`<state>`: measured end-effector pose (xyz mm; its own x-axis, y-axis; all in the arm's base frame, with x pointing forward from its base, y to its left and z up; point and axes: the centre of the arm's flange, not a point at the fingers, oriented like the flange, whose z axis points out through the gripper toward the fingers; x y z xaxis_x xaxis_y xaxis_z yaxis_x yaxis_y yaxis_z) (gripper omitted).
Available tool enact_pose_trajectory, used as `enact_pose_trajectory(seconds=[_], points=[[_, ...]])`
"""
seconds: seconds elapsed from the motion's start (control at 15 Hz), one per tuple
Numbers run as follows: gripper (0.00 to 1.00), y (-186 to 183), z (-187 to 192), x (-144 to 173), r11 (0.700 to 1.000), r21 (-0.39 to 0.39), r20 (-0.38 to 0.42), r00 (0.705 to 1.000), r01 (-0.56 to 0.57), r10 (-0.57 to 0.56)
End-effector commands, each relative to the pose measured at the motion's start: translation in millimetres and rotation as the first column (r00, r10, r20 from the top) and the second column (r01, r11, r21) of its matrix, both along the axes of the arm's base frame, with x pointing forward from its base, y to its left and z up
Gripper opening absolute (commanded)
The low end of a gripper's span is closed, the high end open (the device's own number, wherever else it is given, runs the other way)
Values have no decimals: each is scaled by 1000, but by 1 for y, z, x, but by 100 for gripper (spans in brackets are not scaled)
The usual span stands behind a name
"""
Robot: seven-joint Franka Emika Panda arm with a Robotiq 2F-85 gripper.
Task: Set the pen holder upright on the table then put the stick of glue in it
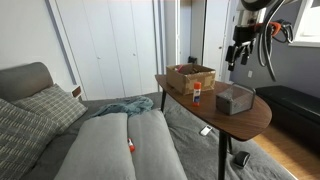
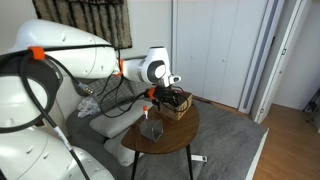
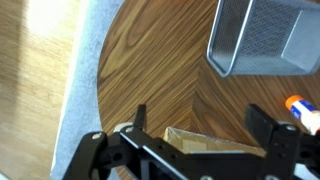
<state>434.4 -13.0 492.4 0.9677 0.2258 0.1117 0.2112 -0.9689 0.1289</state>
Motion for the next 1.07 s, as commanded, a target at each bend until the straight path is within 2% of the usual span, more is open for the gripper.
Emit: enact_pose_trajectory(seconds=[0.0, 0.27, 0.53, 0.67, 0.87, 1.0], points=[[100, -31, 3, -11, 987, 146, -113, 990, -62, 79], [100, -53, -12, -19, 936, 334, -159, 972, -112, 173], [100, -60, -32, -25, 861, 499, -232, 943, -96, 240], [100, -56, -43, -27, 814, 578, -264, 929, -62, 258], [100, -49, -59, -28, 768, 640, -288, 917, -29, 275], [100, -49, -64, -25, 751, 660, -274, 925, -18, 263]])
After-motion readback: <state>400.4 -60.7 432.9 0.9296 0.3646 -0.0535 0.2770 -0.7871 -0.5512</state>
